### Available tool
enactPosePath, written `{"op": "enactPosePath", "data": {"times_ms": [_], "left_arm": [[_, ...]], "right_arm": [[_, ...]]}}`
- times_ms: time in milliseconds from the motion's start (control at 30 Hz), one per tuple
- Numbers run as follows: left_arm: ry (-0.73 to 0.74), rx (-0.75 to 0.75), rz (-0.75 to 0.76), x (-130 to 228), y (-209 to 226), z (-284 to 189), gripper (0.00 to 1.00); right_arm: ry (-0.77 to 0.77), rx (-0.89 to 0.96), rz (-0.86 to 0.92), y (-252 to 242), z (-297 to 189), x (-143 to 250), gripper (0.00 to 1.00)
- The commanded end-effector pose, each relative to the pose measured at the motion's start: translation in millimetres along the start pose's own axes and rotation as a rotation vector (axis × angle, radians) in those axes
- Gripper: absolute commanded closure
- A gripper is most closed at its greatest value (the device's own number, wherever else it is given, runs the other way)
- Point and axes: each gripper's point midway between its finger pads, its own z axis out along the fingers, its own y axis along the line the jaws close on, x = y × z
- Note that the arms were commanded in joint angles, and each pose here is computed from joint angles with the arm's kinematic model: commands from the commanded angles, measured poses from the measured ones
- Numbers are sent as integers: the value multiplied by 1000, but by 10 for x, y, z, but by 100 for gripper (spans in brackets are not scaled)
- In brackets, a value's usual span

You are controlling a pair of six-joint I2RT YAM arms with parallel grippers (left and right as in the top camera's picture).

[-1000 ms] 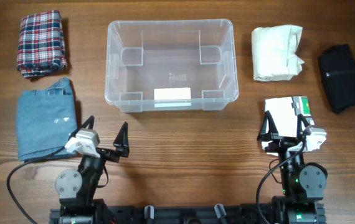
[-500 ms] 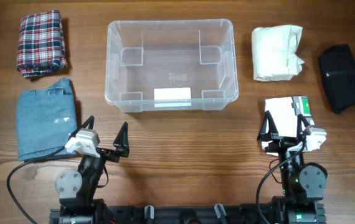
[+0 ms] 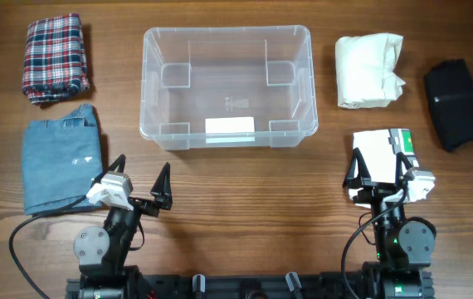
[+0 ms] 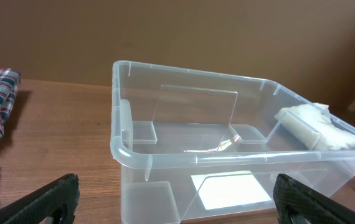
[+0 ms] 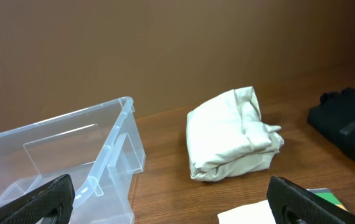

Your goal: Pack container

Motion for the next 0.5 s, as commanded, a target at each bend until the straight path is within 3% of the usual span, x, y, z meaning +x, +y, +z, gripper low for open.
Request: {"op": "enactPosePath", "data": {"times_ms": [0, 133, 367, 467], "left_arm": [[-6, -2, 24, -2, 10, -5, 0], [-6, -2, 24, -2, 10, -5, 0], [-6, -2, 24, -2, 10, -5, 0], [-6, -2, 24, -2, 10, -5, 0]], "right_arm": [[7, -20, -17, 37, 3, 19, 0], [7, -21, 64, 40, 3, 17, 0], [7, -18, 521, 35, 3, 9, 0], [6, -113, 522, 201, -9, -73, 0]]}}
